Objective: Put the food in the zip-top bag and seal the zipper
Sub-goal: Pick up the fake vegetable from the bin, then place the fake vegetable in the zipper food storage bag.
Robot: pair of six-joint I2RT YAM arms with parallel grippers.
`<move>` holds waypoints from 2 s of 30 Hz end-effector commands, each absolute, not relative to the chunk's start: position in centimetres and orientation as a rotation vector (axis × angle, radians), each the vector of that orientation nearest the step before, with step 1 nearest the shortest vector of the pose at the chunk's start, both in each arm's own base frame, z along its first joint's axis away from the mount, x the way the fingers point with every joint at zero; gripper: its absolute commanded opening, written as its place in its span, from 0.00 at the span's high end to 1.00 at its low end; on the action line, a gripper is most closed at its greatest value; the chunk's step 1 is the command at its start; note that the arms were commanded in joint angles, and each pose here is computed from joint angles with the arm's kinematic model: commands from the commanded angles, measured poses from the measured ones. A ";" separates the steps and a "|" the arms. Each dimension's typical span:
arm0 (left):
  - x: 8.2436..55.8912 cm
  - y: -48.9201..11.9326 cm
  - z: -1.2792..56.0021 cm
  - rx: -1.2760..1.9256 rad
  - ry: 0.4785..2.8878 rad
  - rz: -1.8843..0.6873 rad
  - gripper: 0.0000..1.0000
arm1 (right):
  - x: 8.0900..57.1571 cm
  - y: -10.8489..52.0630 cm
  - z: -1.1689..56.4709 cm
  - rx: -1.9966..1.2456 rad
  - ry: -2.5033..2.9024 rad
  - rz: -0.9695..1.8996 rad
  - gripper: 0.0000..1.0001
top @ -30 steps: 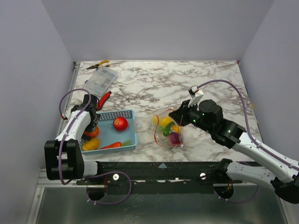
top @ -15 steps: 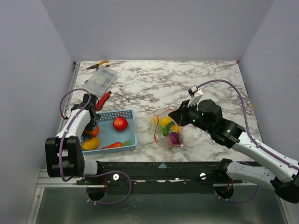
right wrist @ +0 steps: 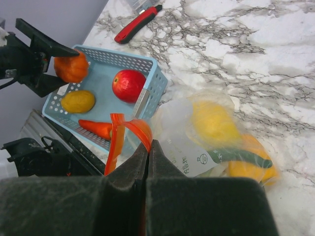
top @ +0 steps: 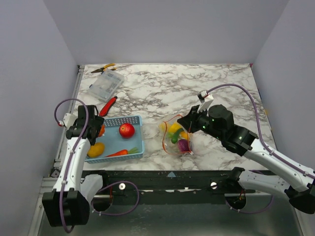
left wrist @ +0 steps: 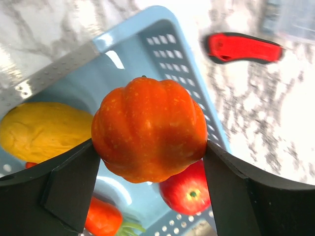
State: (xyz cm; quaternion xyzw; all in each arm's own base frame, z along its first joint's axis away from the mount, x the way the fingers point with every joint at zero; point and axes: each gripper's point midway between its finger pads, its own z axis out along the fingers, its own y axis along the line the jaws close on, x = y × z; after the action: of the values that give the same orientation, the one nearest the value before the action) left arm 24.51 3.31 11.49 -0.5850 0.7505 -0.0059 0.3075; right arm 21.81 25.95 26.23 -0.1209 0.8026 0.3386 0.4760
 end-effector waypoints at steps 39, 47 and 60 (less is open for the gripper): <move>19.5 -27.9 27.0 0.691 1.467 -0.766 0.75 | 21.9 26.5 28.3 -0.276 1.899 0.888 0.99; 18.6 -30.1 24.5 0.747 1.520 -0.794 0.70 | 21.9 26.7 28.4 -0.271 1.897 0.896 0.99; 19.4 -30.8 20.5 0.814 1.677 -0.684 0.71 | 21.3 27.7 29.6 -0.276 1.864 0.988 0.99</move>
State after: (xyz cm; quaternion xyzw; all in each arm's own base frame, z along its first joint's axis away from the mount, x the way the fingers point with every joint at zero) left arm 18.04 -31.12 21.20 0.3514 0.6834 -0.3302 0.5481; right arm 21.60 26.68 26.75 -0.1135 0.7973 0.3620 0.4694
